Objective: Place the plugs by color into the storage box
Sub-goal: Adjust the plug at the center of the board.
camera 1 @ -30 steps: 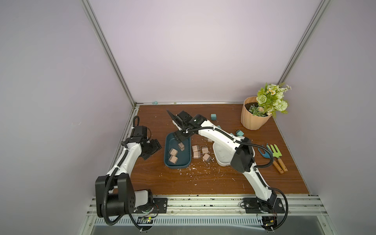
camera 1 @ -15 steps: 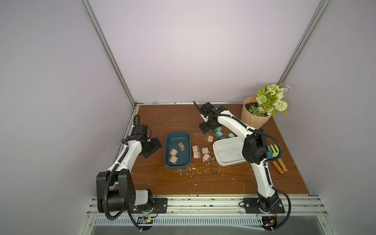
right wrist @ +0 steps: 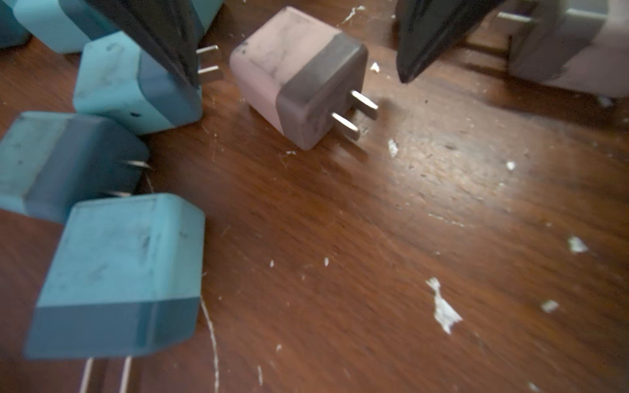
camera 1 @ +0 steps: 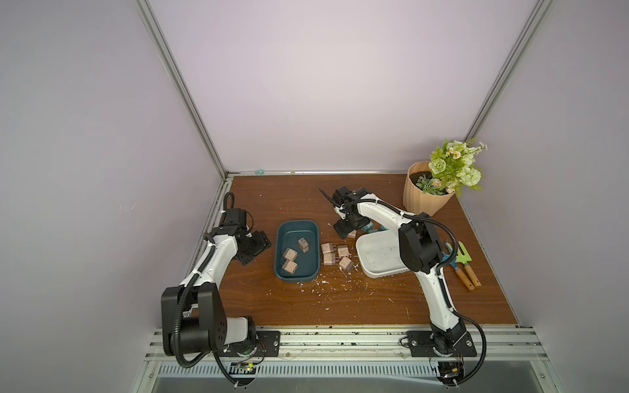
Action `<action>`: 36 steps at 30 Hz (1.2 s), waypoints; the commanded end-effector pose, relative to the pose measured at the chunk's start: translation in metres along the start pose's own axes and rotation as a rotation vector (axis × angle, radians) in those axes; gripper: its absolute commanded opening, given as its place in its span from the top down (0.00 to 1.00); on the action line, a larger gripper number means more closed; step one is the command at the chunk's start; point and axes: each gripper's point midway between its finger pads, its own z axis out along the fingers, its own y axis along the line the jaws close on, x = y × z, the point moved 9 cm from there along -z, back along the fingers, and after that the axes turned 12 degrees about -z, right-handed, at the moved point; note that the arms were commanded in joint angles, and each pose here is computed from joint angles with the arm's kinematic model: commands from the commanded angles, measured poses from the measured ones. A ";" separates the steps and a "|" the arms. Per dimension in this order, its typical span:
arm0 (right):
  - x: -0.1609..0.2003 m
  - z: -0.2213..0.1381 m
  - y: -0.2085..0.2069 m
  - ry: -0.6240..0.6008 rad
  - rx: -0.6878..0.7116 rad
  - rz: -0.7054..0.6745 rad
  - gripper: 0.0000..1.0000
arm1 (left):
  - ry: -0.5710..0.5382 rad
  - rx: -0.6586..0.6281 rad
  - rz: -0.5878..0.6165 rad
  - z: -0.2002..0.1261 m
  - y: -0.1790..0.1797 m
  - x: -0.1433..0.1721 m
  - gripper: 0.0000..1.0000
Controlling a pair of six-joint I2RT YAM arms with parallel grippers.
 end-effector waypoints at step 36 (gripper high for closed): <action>0.018 0.000 -0.034 -0.087 -0.110 0.125 0.21 | 0.016 -0.062 -0.019 0.010 0.014 0.004 0.20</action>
